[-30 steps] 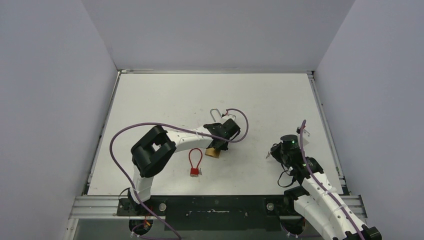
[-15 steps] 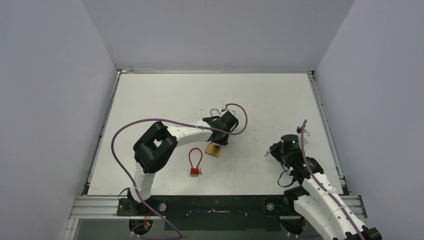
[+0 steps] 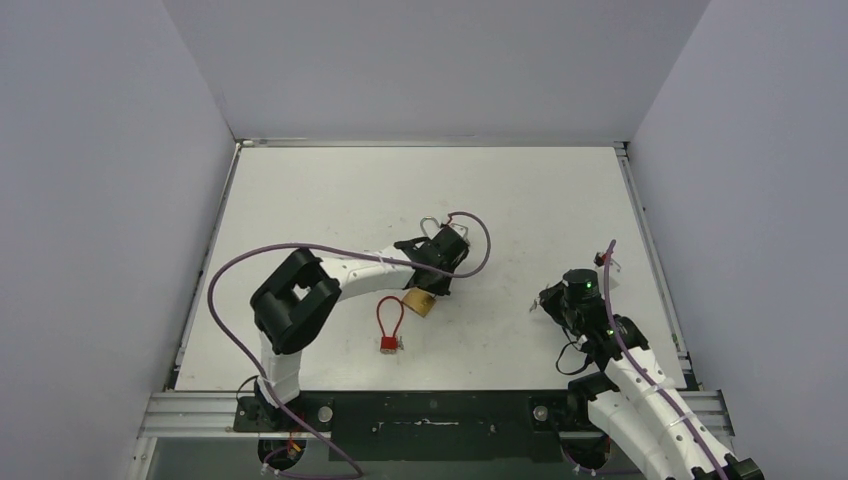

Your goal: Unlock with the key

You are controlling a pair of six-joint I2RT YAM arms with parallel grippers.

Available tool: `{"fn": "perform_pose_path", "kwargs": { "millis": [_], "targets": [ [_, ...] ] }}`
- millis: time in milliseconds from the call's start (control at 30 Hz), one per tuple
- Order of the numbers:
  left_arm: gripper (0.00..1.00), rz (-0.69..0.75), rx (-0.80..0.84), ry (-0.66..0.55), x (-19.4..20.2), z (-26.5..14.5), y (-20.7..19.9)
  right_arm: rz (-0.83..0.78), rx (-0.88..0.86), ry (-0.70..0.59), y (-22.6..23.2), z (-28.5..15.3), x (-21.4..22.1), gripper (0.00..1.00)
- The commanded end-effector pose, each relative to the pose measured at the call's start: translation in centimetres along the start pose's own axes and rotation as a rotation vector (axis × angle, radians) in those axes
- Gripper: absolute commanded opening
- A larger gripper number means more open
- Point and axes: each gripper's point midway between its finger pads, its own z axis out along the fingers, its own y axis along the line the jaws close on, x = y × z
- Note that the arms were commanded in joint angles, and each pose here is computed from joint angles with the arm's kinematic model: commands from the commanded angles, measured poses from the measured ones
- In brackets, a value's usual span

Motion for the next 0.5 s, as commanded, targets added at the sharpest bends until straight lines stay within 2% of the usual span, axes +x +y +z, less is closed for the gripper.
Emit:
{"fn": "perform_pose_path", "kwargs": {
  "millis": [0,300,467],
  "targets": [
    [0.00,0.033,0.130,-0.201,-4.0,-5.4,-3.1,0.016,-0.035,-0.046,1.3,-0.1,-1.5,0.00],
    [0.00,0.031,0.214,-0.403,-5.7,-9.9,-3.9,0.013,-0.037,-0.041,1.6,-0.1,-1.6,0.00],
    [0.00,0.027,0.196,-0.431,-4.1,-9.9,-2.7,0.014,-0.040,-0.034,1.8,0.1,-1.5,0.00]
  ]
}}
